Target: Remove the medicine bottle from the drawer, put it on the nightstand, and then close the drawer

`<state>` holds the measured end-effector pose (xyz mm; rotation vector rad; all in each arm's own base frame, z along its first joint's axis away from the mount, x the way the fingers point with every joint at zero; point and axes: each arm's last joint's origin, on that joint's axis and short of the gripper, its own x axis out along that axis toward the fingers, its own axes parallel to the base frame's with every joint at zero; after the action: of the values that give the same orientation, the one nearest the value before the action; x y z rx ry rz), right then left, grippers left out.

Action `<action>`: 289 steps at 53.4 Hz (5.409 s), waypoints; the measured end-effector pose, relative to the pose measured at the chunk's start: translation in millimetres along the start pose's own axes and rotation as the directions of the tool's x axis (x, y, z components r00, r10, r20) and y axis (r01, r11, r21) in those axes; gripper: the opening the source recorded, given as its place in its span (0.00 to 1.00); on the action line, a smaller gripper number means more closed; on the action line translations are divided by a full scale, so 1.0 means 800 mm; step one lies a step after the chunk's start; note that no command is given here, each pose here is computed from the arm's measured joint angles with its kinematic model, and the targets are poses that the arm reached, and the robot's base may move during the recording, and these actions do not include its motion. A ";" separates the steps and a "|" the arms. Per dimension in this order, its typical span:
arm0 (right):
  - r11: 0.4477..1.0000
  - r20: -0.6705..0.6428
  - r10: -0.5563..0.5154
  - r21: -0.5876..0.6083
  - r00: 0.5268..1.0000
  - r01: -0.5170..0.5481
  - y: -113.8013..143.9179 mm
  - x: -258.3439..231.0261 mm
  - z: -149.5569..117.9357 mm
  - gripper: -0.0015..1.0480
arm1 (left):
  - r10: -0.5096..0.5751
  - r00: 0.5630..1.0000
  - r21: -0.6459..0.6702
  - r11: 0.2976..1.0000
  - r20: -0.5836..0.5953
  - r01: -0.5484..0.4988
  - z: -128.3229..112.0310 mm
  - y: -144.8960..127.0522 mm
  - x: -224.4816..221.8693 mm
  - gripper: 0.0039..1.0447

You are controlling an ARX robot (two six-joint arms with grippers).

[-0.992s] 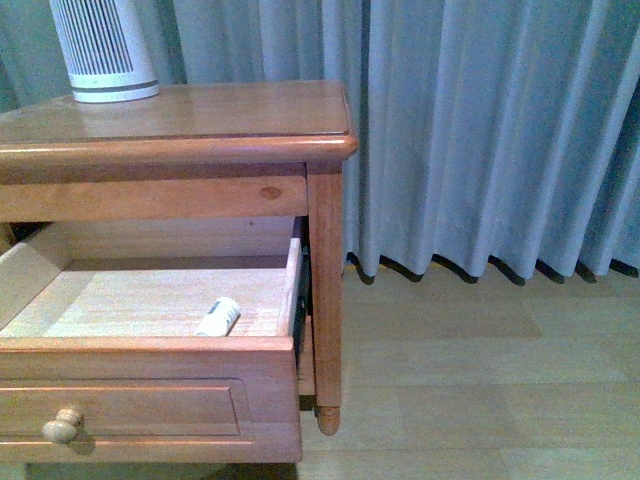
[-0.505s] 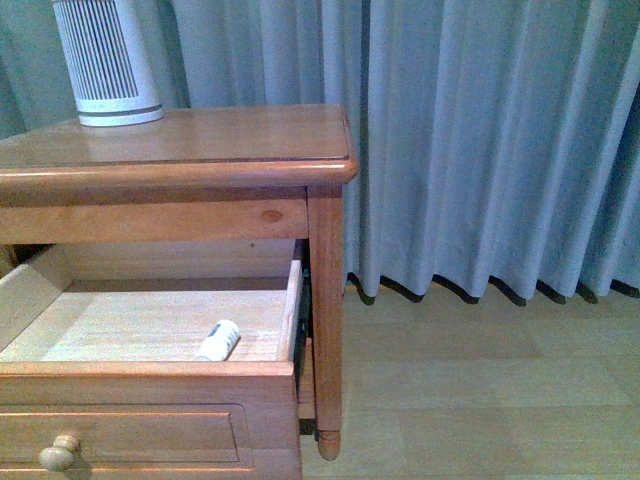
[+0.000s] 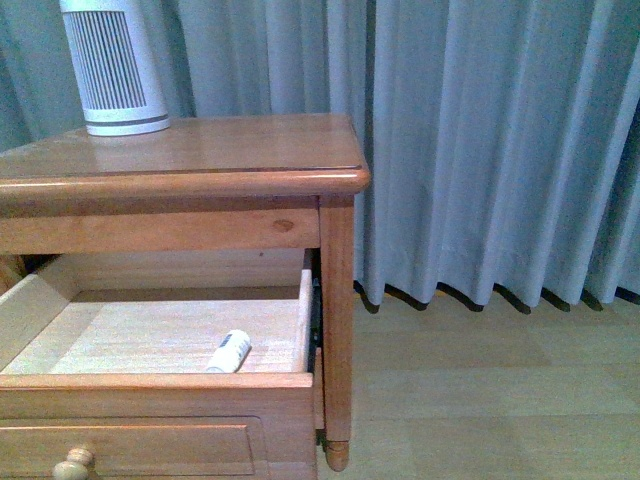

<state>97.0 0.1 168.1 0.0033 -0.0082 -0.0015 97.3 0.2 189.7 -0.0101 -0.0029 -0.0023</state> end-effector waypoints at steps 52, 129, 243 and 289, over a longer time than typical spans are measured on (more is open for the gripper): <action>0.958 -0.130 0.079 0.284 0.988 -0.039 -0.019 0.062 0.089 0.93 | 0.003 1.000 0.002 1.000 -0.001 -0.003 -0.030 0.000 0.000 0.03; 1.000 -0.733 -0.017 -0.011 0.680 0.014 0.081 0.389 -0.119 0.81 | 0.003 1.000 0.003 1.000 -0.001 -0.003 -0.030 0.000 0.000 0.94; 0.989 -0.287 0.121 -0.047 0.950 -0.141 0.121 0.496 0.175 0.94 | 0.003 1.000 0.003 1.000 -0.001 -0.003 -0.030 0.000 0.000 0.94; 0.988 -0.390 0.098 0.148 0.916 -0.043 0.053 0.092 -0.007 0.26 | 0.003 1.000 0.003 1.000 -0.001 -0.003 -0.030 0.000 0.000 0.94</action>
<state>170.3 42.7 163.4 0.1410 0.3990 0.0724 97.4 0.1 165.8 -0.0074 -0.0013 0.0011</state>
